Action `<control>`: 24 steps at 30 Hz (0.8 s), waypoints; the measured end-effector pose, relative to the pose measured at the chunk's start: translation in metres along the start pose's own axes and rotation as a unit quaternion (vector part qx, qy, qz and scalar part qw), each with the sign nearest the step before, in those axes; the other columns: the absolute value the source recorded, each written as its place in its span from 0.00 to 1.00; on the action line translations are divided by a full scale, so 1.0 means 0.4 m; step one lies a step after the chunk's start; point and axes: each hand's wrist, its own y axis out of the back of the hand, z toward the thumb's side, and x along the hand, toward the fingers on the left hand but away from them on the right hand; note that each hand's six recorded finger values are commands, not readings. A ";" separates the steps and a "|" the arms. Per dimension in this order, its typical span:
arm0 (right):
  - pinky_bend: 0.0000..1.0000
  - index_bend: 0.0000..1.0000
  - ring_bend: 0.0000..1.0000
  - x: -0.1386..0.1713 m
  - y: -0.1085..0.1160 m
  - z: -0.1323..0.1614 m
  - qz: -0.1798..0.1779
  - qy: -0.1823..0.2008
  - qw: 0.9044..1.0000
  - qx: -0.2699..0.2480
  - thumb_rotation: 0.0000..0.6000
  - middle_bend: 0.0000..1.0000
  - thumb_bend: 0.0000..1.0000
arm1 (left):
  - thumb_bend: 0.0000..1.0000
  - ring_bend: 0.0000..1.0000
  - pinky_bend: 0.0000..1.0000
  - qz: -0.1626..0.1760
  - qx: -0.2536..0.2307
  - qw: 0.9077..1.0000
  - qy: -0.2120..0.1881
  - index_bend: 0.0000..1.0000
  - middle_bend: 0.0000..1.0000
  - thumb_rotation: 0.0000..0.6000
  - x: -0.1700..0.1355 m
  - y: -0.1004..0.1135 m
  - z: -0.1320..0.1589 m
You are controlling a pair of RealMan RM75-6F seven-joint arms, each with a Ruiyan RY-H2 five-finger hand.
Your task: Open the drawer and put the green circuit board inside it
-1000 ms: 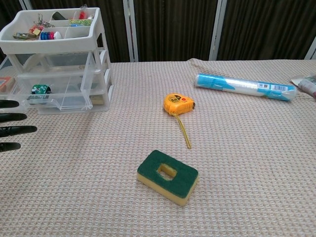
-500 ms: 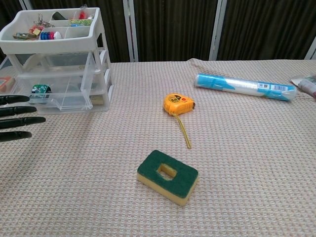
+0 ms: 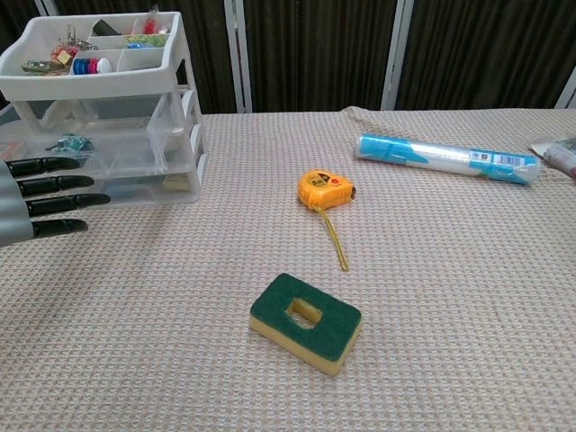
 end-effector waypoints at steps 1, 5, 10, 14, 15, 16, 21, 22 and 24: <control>0.00 0.08 0.00 0.000 0.000 0.000 0.000 0.000 1.000 0.000 1.00 0.00 0.00 | 1.00 0.00 0.03 0.002 -0.003 1.000 0.006 0.19 0.00 1.00 0.001 0.003 -0.007; 0.00 0.08 0.00 0.000 -0.001 0.001 0.000 0.000 1.000 0.000 1.00 0.00 0.00 | 1.00 0.00 0.03 0.002 -0.014 1.000 0.023 0.19 0.00 1.00 -0.001 0.005 -0.026; 0.00 0.08 0.00 0.000 0.000 0.001 0.000 0.000 1.000 0.001 1.00 0.00 0.00 | 1.00 0.00 0.03 -0.001 -0.018 0.999 0.028 0.19 0.00 1.00 0.001 0.000 -0.032; 0.00 0.08 0.00 0.000 -0.001 0.000 0.000 0.000 1.000 0.000 1.00 0.00 0.00 | 1.00 0.00 0.03 -0.006 -0.019 0.999 0.035 0.19 0.00 1.00 0.005 -0.009 -0.043; 0.00 0.08 0.00 0.000 0.000 0.001 0.000 0.000 1.000 0.000 1.00 0.00 0.00 | 1.00 0.00 0.03 -0.008 -0.019 0.999 0.038 0.19 0.00 1.00 0.007 -0.013 -0.048; 0.00 0.08 0.00 0.000 0.000 0.001 0.000 0.000 1.000 0.000 1.00 0.00 0.00 | 1.00 0.00 0.03 -0.010 -0.020 0.999 0.041 0.19 0.00 1.00 0.008 -0.016 -0.052; 0.00 0.08 0.00 0.000 -0.001 0.001 0.001 0.000 1.000 0.000 1.00 0.00 0.00 | 1.00 0.00 0.03 -0.021 -0.024 0.998 0.056 0.19 0.00 1.00 0.023 -0.034 -0.077; 0.00 0.08 0.00 0.000 -0.001 0.001 0.000 0.000 1.000 0.000 1.00 0.00 0.00 | 1.00 0.00 0.03 -0.024 -0.025 0.998 0.059 0.19 0.00 1.00 0.026 -0.037 -0.082; 0.00 0.08 0.00 0.000 -0.001 0.000 0.000 -0.001 1.000 0.000 1.00 0.00 0.00 | 1.00 0.00 0.03 -0.029 -0.026 0.997 0.066 0.19 0.00 1.00 0.035 -0.045 -0.092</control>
